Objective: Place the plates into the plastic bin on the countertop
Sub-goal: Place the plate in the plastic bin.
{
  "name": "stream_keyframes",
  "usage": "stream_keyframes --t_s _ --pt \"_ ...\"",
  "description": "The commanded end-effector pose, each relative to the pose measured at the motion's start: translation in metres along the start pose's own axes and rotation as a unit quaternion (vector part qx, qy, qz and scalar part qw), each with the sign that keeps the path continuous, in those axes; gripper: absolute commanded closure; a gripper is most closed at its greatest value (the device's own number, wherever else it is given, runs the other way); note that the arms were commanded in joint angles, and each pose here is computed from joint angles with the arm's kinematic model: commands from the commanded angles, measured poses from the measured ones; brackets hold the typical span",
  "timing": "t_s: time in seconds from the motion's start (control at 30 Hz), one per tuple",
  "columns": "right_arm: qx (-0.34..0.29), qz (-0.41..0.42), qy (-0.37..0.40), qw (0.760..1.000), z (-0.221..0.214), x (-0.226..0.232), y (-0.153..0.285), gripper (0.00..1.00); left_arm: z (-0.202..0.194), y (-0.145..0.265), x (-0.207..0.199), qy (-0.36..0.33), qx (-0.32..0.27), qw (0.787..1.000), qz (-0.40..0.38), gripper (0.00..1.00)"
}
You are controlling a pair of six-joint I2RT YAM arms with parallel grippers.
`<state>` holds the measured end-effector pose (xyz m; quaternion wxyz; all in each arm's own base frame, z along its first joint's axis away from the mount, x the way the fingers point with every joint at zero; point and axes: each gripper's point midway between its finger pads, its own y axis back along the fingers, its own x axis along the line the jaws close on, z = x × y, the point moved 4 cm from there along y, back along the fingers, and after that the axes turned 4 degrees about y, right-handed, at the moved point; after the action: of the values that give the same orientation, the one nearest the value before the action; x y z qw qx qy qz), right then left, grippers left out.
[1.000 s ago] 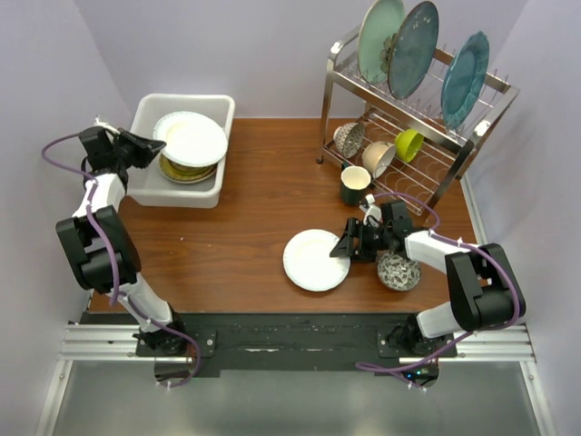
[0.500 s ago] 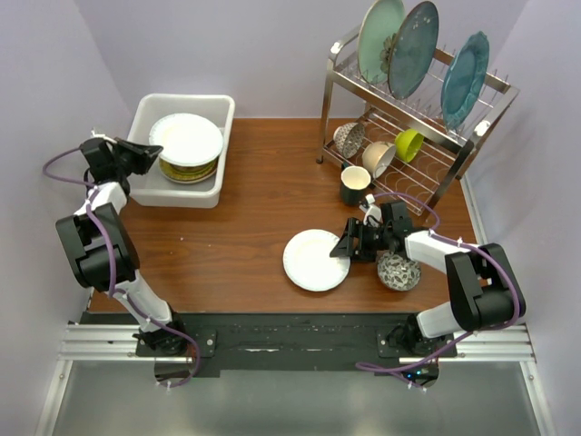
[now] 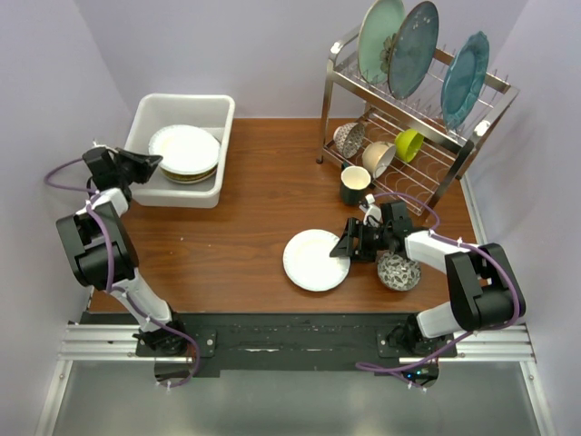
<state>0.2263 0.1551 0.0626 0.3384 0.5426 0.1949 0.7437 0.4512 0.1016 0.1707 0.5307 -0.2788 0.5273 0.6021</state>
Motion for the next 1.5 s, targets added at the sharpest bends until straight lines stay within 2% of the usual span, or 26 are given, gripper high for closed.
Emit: stream_keyframes --t_s 0.0,0.2,0.23,0.27,0.3,0.33,0.43,0.63,0.83,1.0,1.13,1.27,1.47 --pt "0.002 0.008 0.004 1.000 0.000 0.000 -0.002 0.29 0.010 0.002 -0.021 -0.026 -0.011 0.998 -0.050 1.00" --pt "0.002 0.007 0.003 1.000 0.000 0.000 -0.002 0.29 0.001 -0.003 0.001 -0.013 0.011 1.000 -0.022 1.00" --pt "0.002 0.007 0.003 1.000 0.000 0.000 -0.002 0.29 -0.001 -0.004 0.004 -0.010 0.016 1.000 -0.016 0.97" --pt "0.003 0.007 0.003 1.000 0.000 0.000 -0.002 0.29 -0.003 -0.005 0.007 -0.014 0.020 1.000 -0.012 0.80" --pt "0.003 0.007 0.004 1.000 -0.001 0.000 -0.002 0.29 -0.003 -0.006 0.010 -0.015 0.023 1.000 -0.007 0.70" --pt "0.003 0.007 0.003 1.000 -0.001 0.000 -0.002 0.29 -0.006 -0.005 0.015 -0.019 0.029 0.999 0.008 0.52" --pt "0.003 0.007 0.003 1.000 -0.001 0.000 -0.002 0.30 -0.003 -0.004 0.019 -0.032 0.029 0.998 0.033 0.38" --pt "0.004 0.007 0.003 1.000 -0.001 0.000 -0.001 0.30 0.003 0.004 0.006 -0.066 0.026 0.997 0.040 0.33" --pt "0.002 0.007 0.003 1.000 0.000 0.000 -0.001 0.31 0.011 0.022 -0.024 -0.101 0.012 0.994 0.025 0.31" --pt "0.005 0.008 0.002 1.000 -0.001 0.000 -0.002 0.32 0.015 0.048 -0.066 -0.135 -0.006 0.991 -0.022 0.30" --pt "0.004 0.009 0.004 1.000 -0.001 0.000 -0.002 0.34 0.006 0.079 -0.112 -0.185 -0.018 0.979 -0.082 0.26" --pt "0.005 0.011 0.001 1.000 -0.001 0.000 -0.003 0.35 -0.024 0.098 -0.138 -0.225 0.009 0.967 -0.115 0.24" --pt "0.008 0.011 -0.001 1.000 -0.001 -0.001 -0.004 0.36 -0.102 0.111 -0.149 -0.272 0.092 0.951 -0.116 0.24"
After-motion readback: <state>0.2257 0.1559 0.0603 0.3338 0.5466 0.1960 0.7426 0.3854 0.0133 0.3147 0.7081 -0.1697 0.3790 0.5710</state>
